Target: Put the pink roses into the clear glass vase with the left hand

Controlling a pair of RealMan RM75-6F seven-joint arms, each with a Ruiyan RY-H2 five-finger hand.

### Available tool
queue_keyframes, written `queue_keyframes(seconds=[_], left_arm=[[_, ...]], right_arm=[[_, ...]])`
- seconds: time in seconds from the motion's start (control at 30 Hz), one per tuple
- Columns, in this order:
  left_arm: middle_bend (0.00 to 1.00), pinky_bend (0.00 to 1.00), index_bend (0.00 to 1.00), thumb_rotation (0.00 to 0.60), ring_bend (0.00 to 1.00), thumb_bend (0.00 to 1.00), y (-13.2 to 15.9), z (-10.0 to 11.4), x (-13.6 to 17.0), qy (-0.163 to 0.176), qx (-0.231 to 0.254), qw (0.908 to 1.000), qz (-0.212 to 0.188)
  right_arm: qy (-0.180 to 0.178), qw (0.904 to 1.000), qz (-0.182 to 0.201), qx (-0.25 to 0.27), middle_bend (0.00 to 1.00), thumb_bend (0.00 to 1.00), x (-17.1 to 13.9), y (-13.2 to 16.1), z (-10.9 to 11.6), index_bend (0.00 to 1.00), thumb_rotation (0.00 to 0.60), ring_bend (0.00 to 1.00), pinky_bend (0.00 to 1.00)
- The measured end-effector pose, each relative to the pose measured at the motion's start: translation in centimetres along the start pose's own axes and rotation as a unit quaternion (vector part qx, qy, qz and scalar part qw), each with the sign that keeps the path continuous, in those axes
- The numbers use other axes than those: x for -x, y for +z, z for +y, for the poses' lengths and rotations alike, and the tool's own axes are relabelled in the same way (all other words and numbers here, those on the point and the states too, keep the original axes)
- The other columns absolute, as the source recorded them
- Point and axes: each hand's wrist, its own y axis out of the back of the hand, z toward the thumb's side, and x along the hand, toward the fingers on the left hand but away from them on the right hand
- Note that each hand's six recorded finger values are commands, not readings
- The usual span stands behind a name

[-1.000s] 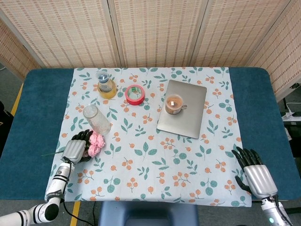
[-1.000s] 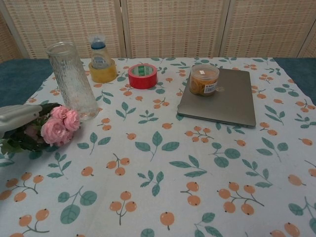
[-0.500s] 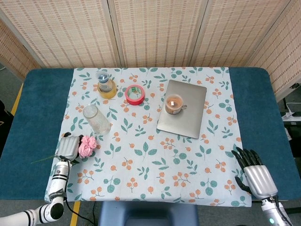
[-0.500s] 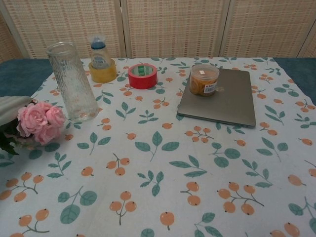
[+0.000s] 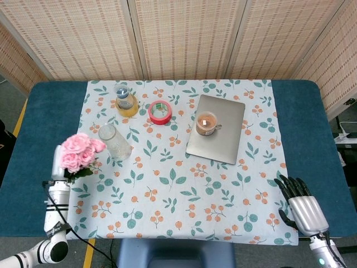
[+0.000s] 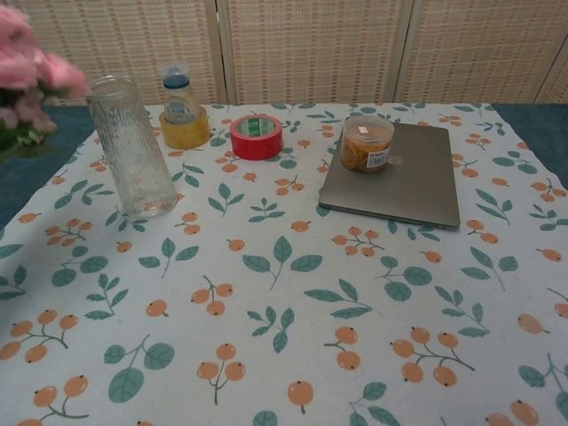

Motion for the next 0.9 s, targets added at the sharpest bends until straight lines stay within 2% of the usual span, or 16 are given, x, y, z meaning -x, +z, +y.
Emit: queue_keyframes(seconds=[0.03,0.1,0.17,0.23,0.4,0.57,0.7,0.9], left_arm=[[0.63,0.26,0.64,0.6,0.54,0.64,1.2,0.7,-0.5,0.012,0.038,0.999,-0.018],[0.63,0.26,0.64,0.6,0.54,0.64,4.2,2.3,-1.8,0.039,0.112,0.9909,-0.064],[0.63,0.26,0.64,0.6,0.54,0.63,6.8,3.5,-2.8,0.054,0.157,0.9808,-0.102],[0.63,0.26,0.64,0.6,0.54,0.63,8.8,3.9,-3.6,0.056,0.177,0.9748,-0.125],[0.63,0.25,0.64,0.6,0.53,0.62,14.7,3.9,-6.3,0.054,0.19,0.9642,-0.177],[0.63,0.25,0.64,0.6,0.53,0.62,17.9,2.1,-8.1,0.041,0.198,0.9605,-0.191],[0.63,0.26,0.64,0.6,0.53,0.62,18.5,0.0,-8.7,0.027,0.192,0.9629,-0.187],[0.63,0.25,0.64,0.6,0.53,0.61,16.5,-2.2,-9.1,0.016,0.177,0.9706,-0.163]], right_arm=[[0.0,1.0,0.0,0.0,0.0,0.29,0.0,0.0,0.0,0.0,0.6,0.0,0.0],[0.0,1.0,0.0,-0.001,0.0,0.29,0.0,0.0,0.0,0.0,0.6,0.0,0.0],[0.001,1.0,0.0,-0.001,0.0,0.29,0.0,0.0,-0.1,0.0,0.6,0.0,0.0],[0.002,1.0,0.0,-0.002,0.0,0.29,0.1,0.0,-0.1,0.0,0.6,0.0,0.0],[0.002,1.0,-0.003,-0.002,0.0,0.29,0.2,-0.1,-0.1,0.0,0.6,0.0,0.0],[0.001,1.0,-0.008,-0.002,0.0,0.29,0.3,-0.3,-0.1,0.0,0.6,0.0,0.0],[-0.002,1.0,-0.01,0.0,0.0,0.3,0.4,-0.4,0.1,0.0,0.6,0.0,0.0],[-0.006,0.9999,-0.011,0.002,0.0,0.29,0.3,-0.6,0.4,0.0,0.6,0.0,0.0]])
